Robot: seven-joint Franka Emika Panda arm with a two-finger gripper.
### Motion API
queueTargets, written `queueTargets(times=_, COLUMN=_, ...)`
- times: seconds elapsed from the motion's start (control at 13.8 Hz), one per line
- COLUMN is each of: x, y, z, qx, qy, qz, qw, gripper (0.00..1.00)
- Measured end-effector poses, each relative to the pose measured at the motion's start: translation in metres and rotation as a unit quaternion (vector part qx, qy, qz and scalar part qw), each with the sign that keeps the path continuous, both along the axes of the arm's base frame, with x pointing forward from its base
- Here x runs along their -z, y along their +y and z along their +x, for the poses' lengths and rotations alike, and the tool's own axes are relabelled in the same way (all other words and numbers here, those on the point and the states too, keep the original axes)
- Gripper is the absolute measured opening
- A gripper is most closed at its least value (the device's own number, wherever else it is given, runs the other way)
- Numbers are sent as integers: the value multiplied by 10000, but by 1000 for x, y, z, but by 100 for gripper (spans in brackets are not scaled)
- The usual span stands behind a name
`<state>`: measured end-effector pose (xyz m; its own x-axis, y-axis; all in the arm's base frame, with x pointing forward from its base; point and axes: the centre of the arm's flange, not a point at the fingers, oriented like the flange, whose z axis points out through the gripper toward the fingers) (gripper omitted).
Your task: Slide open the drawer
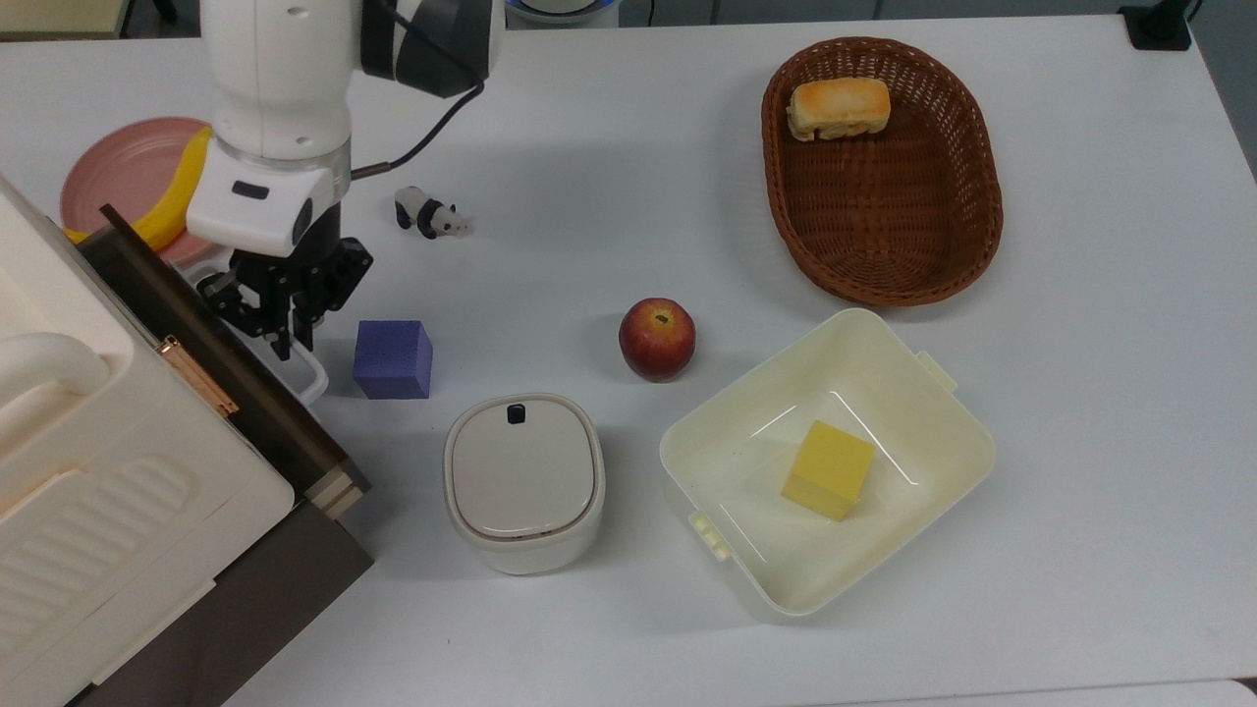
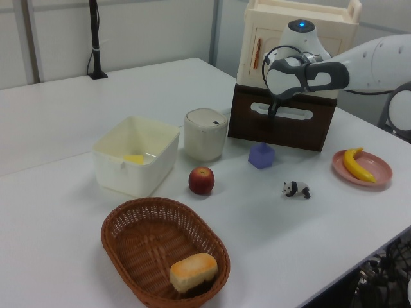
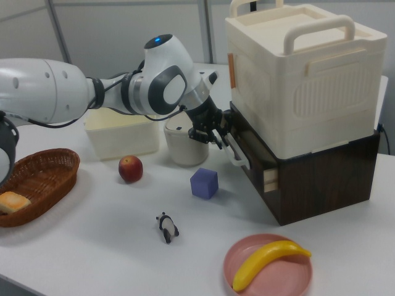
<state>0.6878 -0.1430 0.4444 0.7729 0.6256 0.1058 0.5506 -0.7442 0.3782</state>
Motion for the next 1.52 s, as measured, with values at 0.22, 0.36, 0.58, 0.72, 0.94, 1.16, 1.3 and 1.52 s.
queueTargets(times=0.22, x=-5, y=13, z=-13, qx=-64, qy=60, qz=40, qw=10000, gripper=16)
queueTargets(times=0.36, x=-9, y=22, z=-22, qx=-76, qy=249, qz=71, qw=9996, gripper=16)
queueTargets(times=0.58, x=-13, y=31, z=-30, qx=-93, qy=446, qz=95, qw=9989, gripper=16)
queueTargets(times=0.72, x=-13, y=36, z=-33, qx=-115, qy=534, qz=108, qw=9984, gripper=16)
queueTargets(times=0.94, x=-16, y=40, z=-38, qx=-125, qy=615, qz=113, qw=9980, gripper=16)
queueTargets(times=1.16, x=-15, y=43, z=-41, qx=-142, qy=645, qz=118, qw=9977, gripper=16)
queueTargets(times=1.3, x=-16, y=44, z=-41, qx=-139, qy=657, qz=118, qw=9977, gripper=20)
queueTargets(times=1.52, x=-27, y=64, z=-62, qx=-18, qy=1323, qz=175, qw=9911, gripper=41)
